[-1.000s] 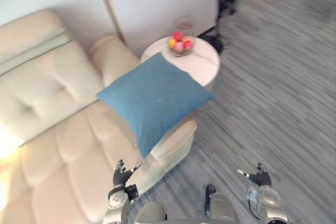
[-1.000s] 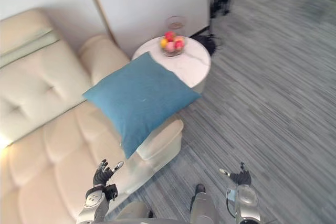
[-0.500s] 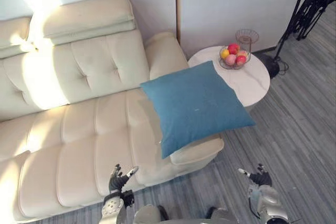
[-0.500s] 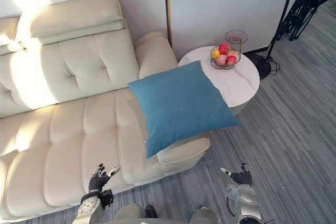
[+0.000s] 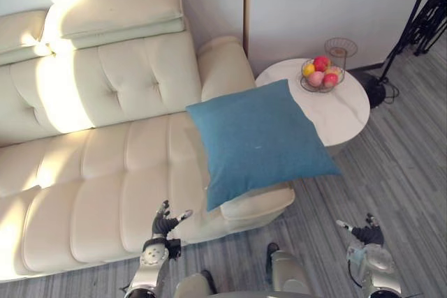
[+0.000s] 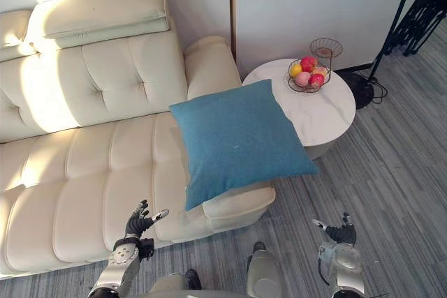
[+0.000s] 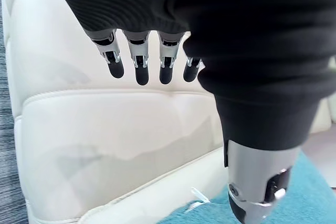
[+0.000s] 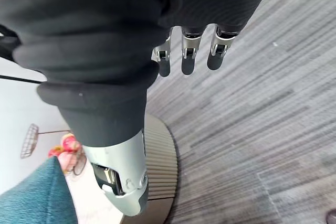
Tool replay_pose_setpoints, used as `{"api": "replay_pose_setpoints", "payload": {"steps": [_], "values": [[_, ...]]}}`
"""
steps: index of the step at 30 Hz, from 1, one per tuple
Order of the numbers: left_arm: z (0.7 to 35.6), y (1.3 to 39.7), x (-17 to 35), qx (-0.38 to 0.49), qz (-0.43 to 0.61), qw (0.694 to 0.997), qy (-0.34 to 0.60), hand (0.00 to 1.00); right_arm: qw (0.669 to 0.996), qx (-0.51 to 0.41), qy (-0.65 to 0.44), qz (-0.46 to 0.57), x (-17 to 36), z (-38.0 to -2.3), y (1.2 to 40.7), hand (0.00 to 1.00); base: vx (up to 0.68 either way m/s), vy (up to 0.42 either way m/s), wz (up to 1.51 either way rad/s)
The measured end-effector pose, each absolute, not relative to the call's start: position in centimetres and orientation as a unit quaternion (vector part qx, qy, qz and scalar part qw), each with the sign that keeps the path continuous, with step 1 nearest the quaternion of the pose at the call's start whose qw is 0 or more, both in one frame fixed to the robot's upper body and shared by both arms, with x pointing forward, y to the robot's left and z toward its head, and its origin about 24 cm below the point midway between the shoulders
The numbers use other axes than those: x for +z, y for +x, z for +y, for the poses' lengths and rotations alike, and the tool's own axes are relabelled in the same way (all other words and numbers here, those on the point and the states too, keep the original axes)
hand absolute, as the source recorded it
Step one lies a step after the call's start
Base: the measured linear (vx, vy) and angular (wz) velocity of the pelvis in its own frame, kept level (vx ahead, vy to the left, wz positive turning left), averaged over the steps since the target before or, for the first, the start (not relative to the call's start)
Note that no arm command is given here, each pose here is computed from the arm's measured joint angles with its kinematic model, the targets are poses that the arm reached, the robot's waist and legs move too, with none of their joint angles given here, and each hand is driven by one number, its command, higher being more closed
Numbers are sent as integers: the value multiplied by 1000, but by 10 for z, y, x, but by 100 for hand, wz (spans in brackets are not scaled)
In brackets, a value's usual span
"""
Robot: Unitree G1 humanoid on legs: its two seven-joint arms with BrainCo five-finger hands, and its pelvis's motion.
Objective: Pick up cushions and gather them together orderly.
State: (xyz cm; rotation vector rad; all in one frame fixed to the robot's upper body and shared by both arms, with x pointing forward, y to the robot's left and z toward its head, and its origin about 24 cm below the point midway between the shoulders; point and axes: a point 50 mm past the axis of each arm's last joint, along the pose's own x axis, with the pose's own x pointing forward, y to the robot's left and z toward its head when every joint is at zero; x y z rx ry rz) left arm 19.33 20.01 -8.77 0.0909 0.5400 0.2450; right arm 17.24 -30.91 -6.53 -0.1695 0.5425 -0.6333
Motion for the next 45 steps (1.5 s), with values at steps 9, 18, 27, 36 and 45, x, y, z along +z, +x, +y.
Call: {"api": "replay_pose_setpoints", "payload": {"steps": [9, 18, 27, 36, 45], "values": [[189, 222, -65, 90, 209, 972, 55, 0, 931, -305, -136, 147, -7, -330, 212, 0, -48, -13, 16], [172, 308, 16, 79, 53, 993, 64, 0, 968, -212, -131, -7, 85, -290, 322, 0, -141, 19, -4], [149, 384, 135, 78, -101, 990, 61, 0, 962, -181, -141, -149, 220, -261, 389, 0, -82, -13, 8], [123, 400, 176, 45, -142, 987, 66, 100, 958, -138, -176, -183, 253, -230, 401, 100, -20, -23, 1], [128, 397, 180, 61, -151, 985, 46, 100, 970, -79, -149, -175, 205, -205, 385, 100, 5, -9, -2]]}}
